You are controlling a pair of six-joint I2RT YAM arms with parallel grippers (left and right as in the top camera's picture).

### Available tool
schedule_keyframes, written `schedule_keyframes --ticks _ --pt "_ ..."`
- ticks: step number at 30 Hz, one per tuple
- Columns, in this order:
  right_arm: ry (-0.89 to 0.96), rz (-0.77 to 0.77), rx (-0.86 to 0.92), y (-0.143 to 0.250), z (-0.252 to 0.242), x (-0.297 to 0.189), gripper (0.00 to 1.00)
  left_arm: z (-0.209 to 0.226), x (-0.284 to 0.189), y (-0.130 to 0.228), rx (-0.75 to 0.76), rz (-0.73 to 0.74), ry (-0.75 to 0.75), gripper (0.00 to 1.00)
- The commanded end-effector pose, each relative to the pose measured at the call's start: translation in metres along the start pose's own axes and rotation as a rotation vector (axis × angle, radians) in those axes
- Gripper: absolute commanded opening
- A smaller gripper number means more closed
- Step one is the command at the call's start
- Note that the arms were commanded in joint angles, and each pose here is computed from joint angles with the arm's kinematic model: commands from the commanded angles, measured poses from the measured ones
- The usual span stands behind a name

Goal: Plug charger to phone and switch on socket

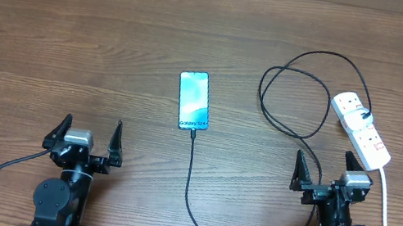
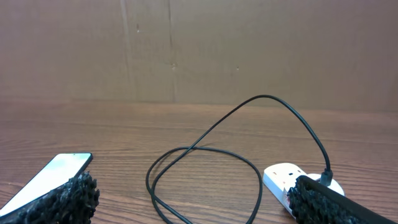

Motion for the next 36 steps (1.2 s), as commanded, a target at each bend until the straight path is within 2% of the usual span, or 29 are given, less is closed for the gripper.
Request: schedule_keyframes --ticks 1,15,36 --pt "-0.005 -0.004 -0.001 0.002 0.0009 0.0 1.0 0.005 -0.0005 -0.0003 -0.015 -0.007 -0.033 1.0" --pt "-0.005 -0.004 -0.001 0.002 0.0009 0.0 1.0 0.0048 -0.0005 -0.0008 0.049 -0.008 -0.032 1.0" --pt "-0.005 -0.004 -0.001 0.002 0.0009 0.0 1.0 0.0033 -0.0004 -0.0006 0.049 -0.007 -0.021 1.0"
Point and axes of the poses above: each gripper's point midway between its finger pads, its own x axis out along the fingers, its own z axis along the line the jaws close on, y = z × x, the point moved 3 cm from there along -x, back along the fingers, and after that the axes turned 1 degree about x, right-handed, at the moved point
